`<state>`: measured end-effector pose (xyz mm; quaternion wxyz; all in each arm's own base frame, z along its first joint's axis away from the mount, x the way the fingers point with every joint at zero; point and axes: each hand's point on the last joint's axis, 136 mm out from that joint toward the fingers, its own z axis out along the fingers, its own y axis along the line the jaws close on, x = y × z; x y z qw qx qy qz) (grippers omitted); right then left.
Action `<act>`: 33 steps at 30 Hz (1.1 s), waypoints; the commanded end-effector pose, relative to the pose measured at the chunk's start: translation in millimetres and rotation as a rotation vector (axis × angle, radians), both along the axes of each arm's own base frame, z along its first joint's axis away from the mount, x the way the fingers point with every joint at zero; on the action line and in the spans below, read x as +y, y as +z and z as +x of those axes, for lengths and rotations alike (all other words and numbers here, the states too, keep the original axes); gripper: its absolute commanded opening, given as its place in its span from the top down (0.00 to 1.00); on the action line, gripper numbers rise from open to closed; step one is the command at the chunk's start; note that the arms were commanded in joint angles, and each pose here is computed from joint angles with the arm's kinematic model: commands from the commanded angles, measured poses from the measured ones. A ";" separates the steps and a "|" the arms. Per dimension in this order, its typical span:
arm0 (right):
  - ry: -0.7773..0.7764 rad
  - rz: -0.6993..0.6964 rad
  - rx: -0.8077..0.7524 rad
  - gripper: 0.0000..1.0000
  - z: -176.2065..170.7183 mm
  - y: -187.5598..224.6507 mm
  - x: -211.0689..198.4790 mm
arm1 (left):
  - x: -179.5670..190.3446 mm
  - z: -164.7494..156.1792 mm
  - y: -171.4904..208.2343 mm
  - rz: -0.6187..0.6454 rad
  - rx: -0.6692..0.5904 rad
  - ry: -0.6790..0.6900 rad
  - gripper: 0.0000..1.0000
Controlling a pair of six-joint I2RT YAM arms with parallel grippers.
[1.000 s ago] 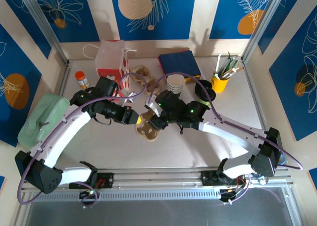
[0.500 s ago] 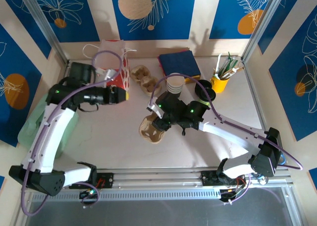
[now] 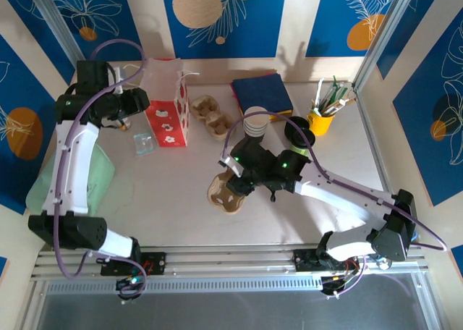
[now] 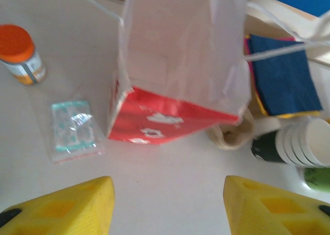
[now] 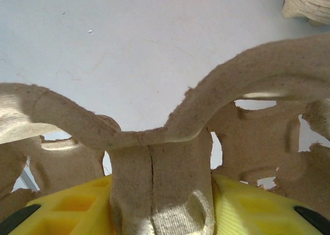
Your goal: Pack the takeout coffee
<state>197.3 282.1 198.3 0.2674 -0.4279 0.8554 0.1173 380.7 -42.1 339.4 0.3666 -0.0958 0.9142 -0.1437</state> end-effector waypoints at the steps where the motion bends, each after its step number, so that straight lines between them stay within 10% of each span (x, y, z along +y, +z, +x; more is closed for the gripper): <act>1: -0.013 0.003 0.000 0.55 -8.1 4.8 -10.3 | 18.0 27.8 16.7 0.107 -0.086 0.036 0.42; 15: -0.020 -0.001 0.000 0.55 -13.6 5.6 -19.9 | 31.3 113.0 -18.5 0.257 0.011 -0.002 0.50; 33: -0.017 -0.004 0.003 0.55 -15.2 8.7 -21.2 | 28.5 141.9 -60.1 0.296 0.099 -0.077 0.65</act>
